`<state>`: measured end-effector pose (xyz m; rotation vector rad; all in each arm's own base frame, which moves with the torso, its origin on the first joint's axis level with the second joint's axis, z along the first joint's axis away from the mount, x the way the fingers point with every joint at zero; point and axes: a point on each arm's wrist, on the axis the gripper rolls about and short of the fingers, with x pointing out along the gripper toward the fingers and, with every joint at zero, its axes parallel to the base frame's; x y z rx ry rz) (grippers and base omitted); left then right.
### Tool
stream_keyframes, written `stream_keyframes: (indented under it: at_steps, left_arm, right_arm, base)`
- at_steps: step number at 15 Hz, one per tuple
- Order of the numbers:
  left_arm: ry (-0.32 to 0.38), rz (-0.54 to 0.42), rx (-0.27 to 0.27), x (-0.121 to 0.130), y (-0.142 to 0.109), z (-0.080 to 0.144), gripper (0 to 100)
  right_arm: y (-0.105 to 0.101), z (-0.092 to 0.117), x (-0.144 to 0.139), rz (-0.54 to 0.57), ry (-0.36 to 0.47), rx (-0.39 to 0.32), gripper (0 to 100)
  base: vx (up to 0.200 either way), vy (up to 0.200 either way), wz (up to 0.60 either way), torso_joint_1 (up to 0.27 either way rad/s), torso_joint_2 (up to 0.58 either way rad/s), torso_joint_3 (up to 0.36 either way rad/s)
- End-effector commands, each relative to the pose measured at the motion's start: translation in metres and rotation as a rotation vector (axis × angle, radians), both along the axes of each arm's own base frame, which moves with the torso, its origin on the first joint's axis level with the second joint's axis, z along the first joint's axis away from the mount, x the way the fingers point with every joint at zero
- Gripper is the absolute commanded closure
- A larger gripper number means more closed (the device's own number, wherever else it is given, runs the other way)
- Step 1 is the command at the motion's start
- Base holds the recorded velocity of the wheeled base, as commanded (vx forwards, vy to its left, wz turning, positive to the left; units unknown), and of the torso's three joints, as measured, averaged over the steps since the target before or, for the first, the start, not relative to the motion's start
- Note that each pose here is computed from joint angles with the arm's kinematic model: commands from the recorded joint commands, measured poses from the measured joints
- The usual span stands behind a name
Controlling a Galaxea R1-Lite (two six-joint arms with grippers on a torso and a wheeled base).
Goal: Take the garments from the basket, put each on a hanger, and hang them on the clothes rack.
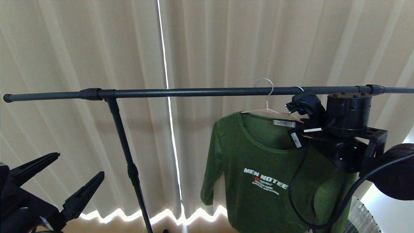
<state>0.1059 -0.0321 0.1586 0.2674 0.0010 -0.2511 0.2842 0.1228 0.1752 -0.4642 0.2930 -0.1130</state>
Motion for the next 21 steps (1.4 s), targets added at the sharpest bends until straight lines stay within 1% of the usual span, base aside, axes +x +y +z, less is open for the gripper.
stream_keyframes:
  at_steps: [1,6,9,14,21]
  left_arm:
    - [0.003,0.000,0.001,0.000,0.000,0.000,0]
    - [0.005,0.000,0.001,0.001,0.000,-0.001,0]
    - [0.004,-0.002,0.001,0.000,0.000,0.000,0]
    - [0.001,0.000,0.000,0.000,0.000,0.000,0]
    - [0.000,0.000,0.000,0.000,0.000,0.000,0]
  right_arm:
    - [0.005,-0.008,0.009,-0.004,0.019,-0.012,100]
    - [0.019,-0.009,0.006,0.037,0.019,-0.016,100]
    - [0.038,-0.008,0.008,0.085,0.012,-0.014,100]
    - [0.053,-0.015,0.011,0.119,0.044,-0.033,100]
    - [0.054,-0.015,0.009,0.126,0.045,-0.032,100]
  base:
    - [0.000,0.000,0.00,0.000,0.00,0.000]
    - [0.000,0.000,0.00,0.000,0.00,0.000]
    - [0.000,0.000,0.00,0.000,0.00,0.000]
    - [0.000,0.000,0.00,0.000,0.00,0.000]
    - [0.000,0.000,0.00,0.000,0.00,0.000]
